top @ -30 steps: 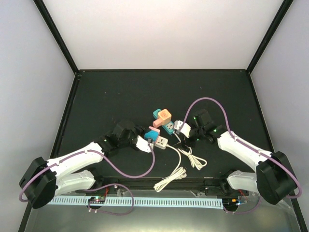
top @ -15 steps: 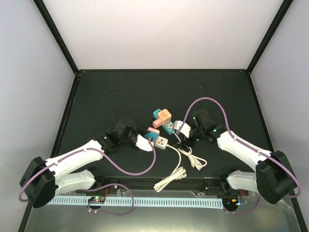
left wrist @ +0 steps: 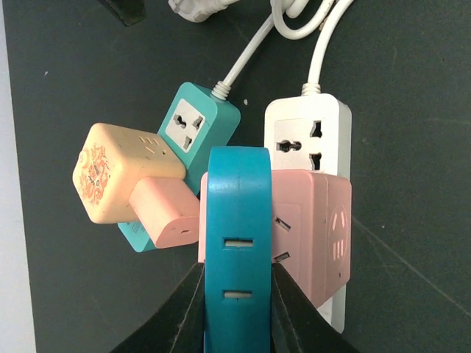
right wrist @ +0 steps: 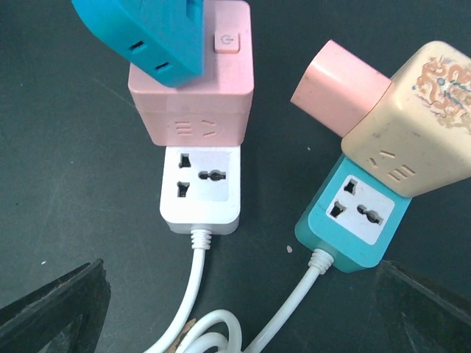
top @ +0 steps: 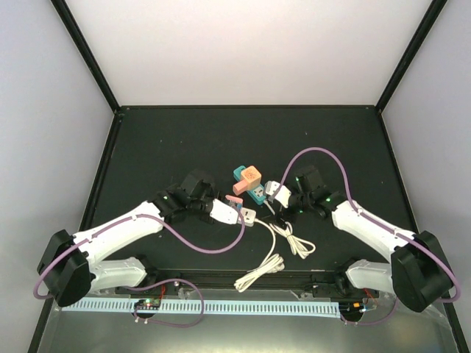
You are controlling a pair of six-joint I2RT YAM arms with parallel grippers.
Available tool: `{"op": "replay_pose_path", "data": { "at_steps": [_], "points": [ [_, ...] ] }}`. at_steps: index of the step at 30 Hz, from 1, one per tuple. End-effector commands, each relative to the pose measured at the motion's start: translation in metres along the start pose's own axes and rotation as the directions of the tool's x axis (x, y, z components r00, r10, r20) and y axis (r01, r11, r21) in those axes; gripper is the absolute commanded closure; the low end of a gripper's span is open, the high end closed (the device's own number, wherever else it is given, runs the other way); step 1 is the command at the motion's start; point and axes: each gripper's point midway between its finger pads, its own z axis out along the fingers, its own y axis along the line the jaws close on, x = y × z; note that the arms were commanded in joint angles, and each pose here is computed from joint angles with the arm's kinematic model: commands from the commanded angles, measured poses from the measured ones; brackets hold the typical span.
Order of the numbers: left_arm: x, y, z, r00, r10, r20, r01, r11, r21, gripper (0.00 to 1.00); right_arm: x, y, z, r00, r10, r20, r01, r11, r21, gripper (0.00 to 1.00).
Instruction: Pull the plug off the socket
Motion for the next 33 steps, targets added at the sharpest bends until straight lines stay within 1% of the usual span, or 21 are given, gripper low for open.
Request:
{"op": "replay_pose_path", "data": {
  "at_steps": [1, 4, 5, 8, 10, 13, 16, 18, 23, 28, 33],
  "points": [
    [-0.014, 0.004, -0.011, 0.999, -0.03, 0.027, 0.028, 0.998, 0.047, 0.92, -0.019, -0.006, -0.007, 0.997, -0.032, 0.076, 0.029, 0.998, 0.049, 0.0],
    [-0.013, 0.0, -0.015, 0.999, -0.042, 0.013, 0.041, 0.996, 0.077, 0.95, -0.033, 0.002, -0.014, 0.984, -0.06, 0.168, 0.054, 0.998, 0.039, 0.0],
    [-0.012, -0.003, -0.017, 0.999, -0.046, 0.007, 0.046, 0.995, 0.093, 0.96, -0.034, 0.005, -0.014, 0.981, -0.075, 0.179, 0.071, 0.997, 0.025, 0.0],
    [-0.01, -0.009, -0.021, 0.997, -0.069, -0.017, 0.071, 0.989, 0.132, 0.98, -0.034, 0.004, -0.011, 0.985, -0.065, 0.161, 0.065, 0.998, 0.008, 0.0],
    [-0.009, -0.011, -0.022, 0.996, -0.089, -0.03, 0.093, 0.985, 0.148, 0.98, -0.04, 0.004, -0.01, 0.982, -0.065, 0.178, 0.067, 0.998, -0.007, 0.0],
    [-0.009, -0.017, -0.025, 0.989, -0.14, -0.049, 0.147, 0.971, 0.189, 0.99, -0.059, 0.01, -0.011, 0.962, -0.026, 0.271, 0.047, 0.996, -0.071, 0.0],
    [-0.007, -0.021, -0.027, 0.983, -0.167, -0.071, 0.178, 0.963, 0.204, 0.98, -0.075, 0.017, -0.005, 0.929, 0.056, 0.365, 0.004, 0.987, -0.161, 0.0],
    [-0.005, -0.025, -0.027, 0.98, -0.179, -0.085, 0.193, 0.958, 0.212, 0.98, -0.077, 0.024, 0.005, 0.92, 0.079, 0.384, -0.004, 0.981, -0.191, 0.0],
    [-0.002, -0.028, -0.028, 0.972, -0.212, -0.105, 0.231, 0.948, 0.22, 0.98, -0.075, 0.037, 0.032, 0.921, 0.037, 0.388, 0.036, 0.983, -0.179, 0.0],
    [-0.005, -0.019, -0.024, 0.966, -0.237, -0.101, 0.253, 0.947, 0.197, 0.98, -0.075, 0.033, 0.047, 0.908, 0.017, 0.419, 0.051, 0.987, -0.15, 0.0],
    [-0.008, -0.015, -0.018, 0.958, -0.261, -0.116, 0.281, 0.932, 0.23, 0.98, -0.079, 0.031, 0.061, 0.902, 0.01, 0.432, 0.056, 0.989, -0.139, 0.01]
  ]
}}
